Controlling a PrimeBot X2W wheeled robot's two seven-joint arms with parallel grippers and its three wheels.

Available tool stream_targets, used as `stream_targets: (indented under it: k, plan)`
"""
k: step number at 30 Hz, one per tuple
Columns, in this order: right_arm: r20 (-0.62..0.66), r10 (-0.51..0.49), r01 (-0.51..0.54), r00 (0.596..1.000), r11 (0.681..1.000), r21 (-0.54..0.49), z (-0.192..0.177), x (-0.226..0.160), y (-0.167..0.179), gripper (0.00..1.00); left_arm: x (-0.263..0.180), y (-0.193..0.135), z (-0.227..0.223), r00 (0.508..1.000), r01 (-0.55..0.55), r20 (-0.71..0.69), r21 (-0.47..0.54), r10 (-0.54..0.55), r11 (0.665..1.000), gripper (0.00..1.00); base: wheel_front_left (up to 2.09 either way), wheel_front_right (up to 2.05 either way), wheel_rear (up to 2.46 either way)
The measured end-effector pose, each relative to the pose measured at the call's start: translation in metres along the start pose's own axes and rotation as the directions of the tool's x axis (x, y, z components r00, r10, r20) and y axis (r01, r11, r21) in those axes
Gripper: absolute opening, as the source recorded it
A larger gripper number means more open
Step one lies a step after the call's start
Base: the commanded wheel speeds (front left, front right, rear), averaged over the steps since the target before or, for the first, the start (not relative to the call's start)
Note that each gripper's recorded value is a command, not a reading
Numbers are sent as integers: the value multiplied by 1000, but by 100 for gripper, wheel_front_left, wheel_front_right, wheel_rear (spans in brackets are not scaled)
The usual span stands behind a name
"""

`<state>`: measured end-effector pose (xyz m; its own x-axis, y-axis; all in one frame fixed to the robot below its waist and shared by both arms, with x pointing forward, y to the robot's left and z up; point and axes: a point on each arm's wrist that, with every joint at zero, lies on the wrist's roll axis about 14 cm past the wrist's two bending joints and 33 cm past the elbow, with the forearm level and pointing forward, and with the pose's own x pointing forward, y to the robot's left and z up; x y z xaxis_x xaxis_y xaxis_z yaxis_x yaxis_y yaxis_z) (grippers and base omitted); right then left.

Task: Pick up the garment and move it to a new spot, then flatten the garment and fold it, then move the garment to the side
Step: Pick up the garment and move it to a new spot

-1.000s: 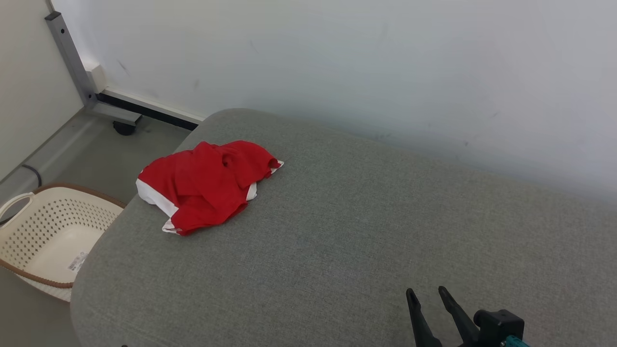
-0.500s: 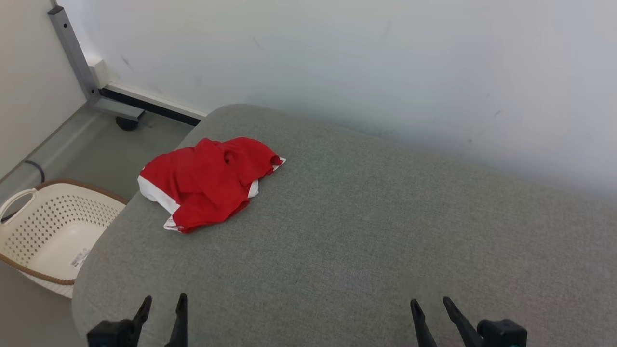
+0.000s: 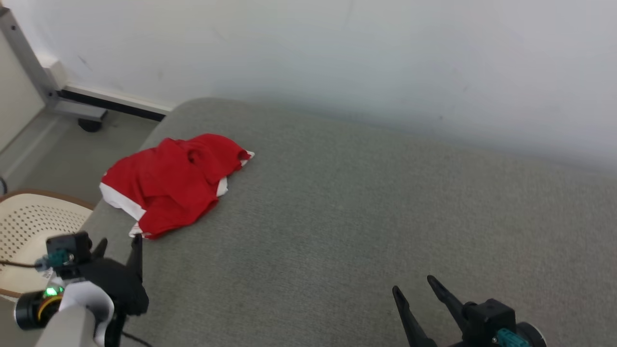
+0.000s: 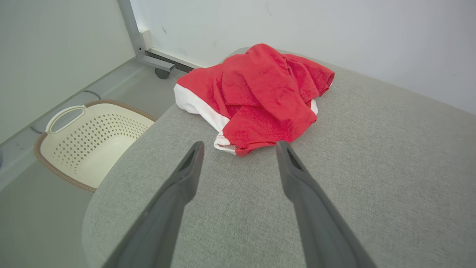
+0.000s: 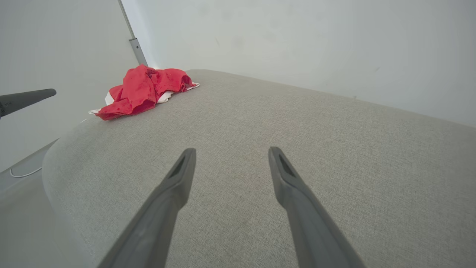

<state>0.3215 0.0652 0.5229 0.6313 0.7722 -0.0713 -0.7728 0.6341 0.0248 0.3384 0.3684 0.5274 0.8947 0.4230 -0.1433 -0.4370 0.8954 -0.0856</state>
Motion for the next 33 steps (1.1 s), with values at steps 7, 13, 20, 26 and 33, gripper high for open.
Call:
stream_targets:
  k: [7,13,20,26,33]
  plan:
    - [-47,-57,57,997,998,13,-9,-6,-36,100,65,-32,9,997,41,-65,31,-39,999,100,0,0,0]
    - [-115,-101,105,988,994,33,-31,-13,-63,100,109,-75,-13,983,82,-164,11,-79,997,100,0,0,0]
    - [-136,-161,171,978,983,63,-44,-18,-88,100,137,-80,-59,963,-33,-268,21,38,999,100,0,0,0]
    - [-173,-203,219,964,973,78,-56,-27,-100,100,148,-89,-85,939,-78,-332,41,87,996,58,0,0,0]
    - [-168,-211,228,963,970,90,-56,-29,-97,100,147,-100,-86,939,-19,-342,36,31,999,0,0,0,0]
